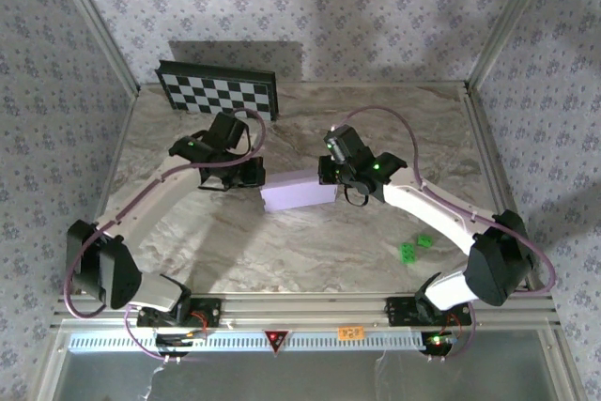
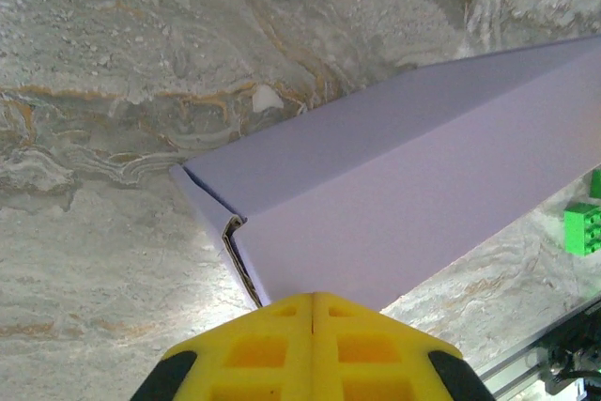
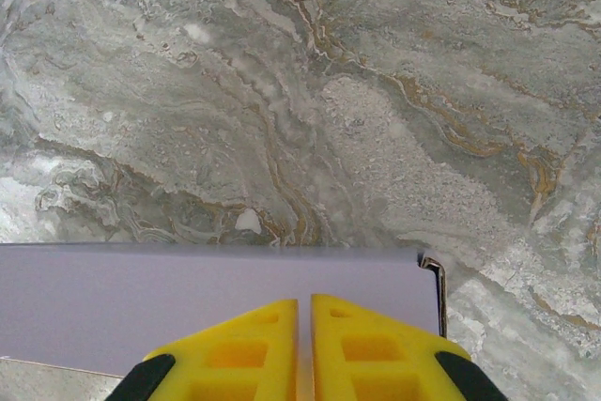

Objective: Fold the paper box

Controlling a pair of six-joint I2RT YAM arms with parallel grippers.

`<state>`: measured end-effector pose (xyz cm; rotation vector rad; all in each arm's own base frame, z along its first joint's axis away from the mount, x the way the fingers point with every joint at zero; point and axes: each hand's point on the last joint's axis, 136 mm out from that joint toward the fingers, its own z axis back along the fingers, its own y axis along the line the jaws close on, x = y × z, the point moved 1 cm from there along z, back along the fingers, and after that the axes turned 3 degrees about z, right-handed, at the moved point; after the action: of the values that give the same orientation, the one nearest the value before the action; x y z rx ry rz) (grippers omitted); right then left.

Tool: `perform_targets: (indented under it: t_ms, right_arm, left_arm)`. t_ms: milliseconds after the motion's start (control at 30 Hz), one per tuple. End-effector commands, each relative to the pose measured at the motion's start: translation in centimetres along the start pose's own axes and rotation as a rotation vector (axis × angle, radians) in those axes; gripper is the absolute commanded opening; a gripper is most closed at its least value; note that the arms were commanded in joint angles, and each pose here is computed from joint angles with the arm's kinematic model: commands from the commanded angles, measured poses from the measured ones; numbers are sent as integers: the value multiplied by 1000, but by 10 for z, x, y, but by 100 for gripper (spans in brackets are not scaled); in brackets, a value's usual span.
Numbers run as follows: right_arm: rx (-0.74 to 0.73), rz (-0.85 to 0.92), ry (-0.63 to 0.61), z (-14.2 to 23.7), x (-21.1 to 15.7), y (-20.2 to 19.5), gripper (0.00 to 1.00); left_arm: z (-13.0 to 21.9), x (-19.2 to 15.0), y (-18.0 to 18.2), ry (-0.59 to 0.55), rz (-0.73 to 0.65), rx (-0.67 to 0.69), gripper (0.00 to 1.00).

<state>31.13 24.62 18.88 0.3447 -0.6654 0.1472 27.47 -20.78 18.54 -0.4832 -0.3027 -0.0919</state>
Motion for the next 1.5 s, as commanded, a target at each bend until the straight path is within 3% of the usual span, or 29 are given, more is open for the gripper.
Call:
perform_targets:
  t_ms: [0, 300, 700, 867, 1100, 1300, 1467]
  right_arm:
    - [-40, 2, 70, 2, -11, -9, 13]
    - [3, 16, 17, 23, 18, 7, 13]
    - [-103, -35, 185, -13, -55, -40, 13]
    - [-74, -21, 139, -3, -34, -29, 13]
    - [-16, -7, 52, 18, 8, -8, 13]
    - [-41, -3, 72, 12, -1, -16, 13]
    - [-131, -1, 164, -10, -41, -43, 13]
  left_arm:
    - [-9, -14, 8, 62, 5, 36, 5]
    - [-7, -9, 8, 38, 5, 44, 5]
    - [-24, -33, 33, 104, 29, 117, 5]
    - [-7, -15, 25, 44, -10, 120, 5]
    - [23, 17, -10, -55, -41, 15, 6]
    - [6, 5, -21, -4, -26, -84, 4]
    - [-31, -25, 13, 93, 13, 5, 0]
